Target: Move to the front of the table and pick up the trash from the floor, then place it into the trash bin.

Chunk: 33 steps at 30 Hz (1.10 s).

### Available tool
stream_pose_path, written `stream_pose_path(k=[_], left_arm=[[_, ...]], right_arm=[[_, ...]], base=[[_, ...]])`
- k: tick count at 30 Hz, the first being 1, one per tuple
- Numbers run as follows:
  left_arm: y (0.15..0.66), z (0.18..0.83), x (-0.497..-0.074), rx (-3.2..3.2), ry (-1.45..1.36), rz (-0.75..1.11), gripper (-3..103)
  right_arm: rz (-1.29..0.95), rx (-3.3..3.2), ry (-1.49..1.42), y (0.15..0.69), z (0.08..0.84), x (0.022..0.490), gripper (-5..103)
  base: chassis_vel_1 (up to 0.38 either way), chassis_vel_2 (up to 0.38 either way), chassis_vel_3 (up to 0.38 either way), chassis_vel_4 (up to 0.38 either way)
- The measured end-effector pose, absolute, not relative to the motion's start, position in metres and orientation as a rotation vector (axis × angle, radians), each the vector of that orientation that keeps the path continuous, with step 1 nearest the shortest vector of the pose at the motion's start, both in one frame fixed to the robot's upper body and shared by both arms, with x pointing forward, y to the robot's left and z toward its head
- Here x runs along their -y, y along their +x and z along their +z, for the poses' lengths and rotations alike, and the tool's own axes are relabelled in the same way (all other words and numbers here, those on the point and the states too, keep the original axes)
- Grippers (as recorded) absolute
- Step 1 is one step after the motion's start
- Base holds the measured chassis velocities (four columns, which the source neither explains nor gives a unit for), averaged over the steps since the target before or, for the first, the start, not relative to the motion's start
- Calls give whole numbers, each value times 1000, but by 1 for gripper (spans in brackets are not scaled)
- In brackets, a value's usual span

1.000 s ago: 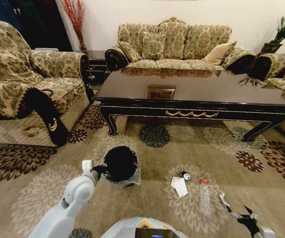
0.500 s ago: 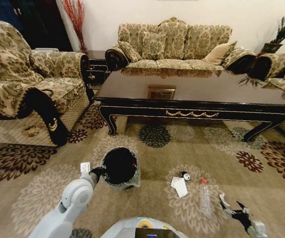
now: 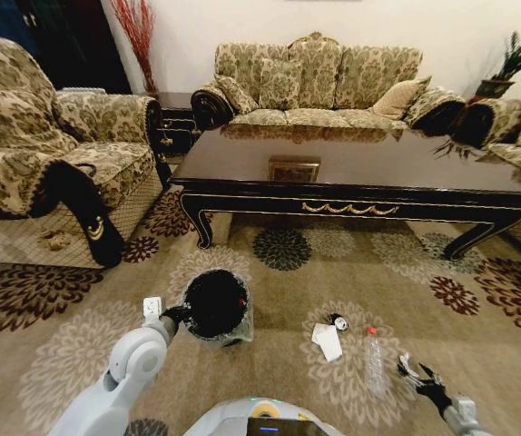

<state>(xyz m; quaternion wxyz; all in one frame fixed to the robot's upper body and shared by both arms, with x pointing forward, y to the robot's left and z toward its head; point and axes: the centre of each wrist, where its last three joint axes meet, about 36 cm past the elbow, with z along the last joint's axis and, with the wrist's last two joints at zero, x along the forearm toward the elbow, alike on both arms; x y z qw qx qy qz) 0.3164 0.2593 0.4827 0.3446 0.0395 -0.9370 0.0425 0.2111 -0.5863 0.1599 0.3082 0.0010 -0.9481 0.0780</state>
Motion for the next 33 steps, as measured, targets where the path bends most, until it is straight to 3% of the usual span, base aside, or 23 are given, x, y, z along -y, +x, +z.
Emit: stream_pose_path(k=[3, 9, 13, 15, 21, 23, 27, 33], left_arm=[[316, 483, -259, 2435, 102, 113, 2], [315, 483, -259, 2432, 103, 116, 2], [314, 485, -259, 2436, 100, 120, 2], [314, 486, -258, 2437, 98, 123, 2], [314, 485, -257, 2435, 91, 127, 2], [314, 486, -256, 2436, 90, 128, 2], [314, 485, -254, 2432, 78, 131, 2], [314, 482, -250, 2425, 61, 133, 2]], right_arm=[[201, 2501, 9, 209, 159, 587, 57], [195, 2499, 26, 206, 159, 589, 47], [190, 2501, 46, 202, 162, 590, 32], [189, 2502, 54, 202, 163, 591, 32], [187, 2511, 38, 196, 169, 598, 12], [185, 2514, 31, 194, 170, 600, 12], [178, 2541, 18, 189, 179, 603, 1], [188, 2590, 50, 189, 194, 599, 0]], base=[[0, 0, 0, 0], [0, 0, 0, 0], [0, 0, 0, 0], [0, 0, 0, 0], [0, 0, 0, 0], [0, 0, 0, 0], [0, 0, 0, 0], [0, 0, 0, 0]])
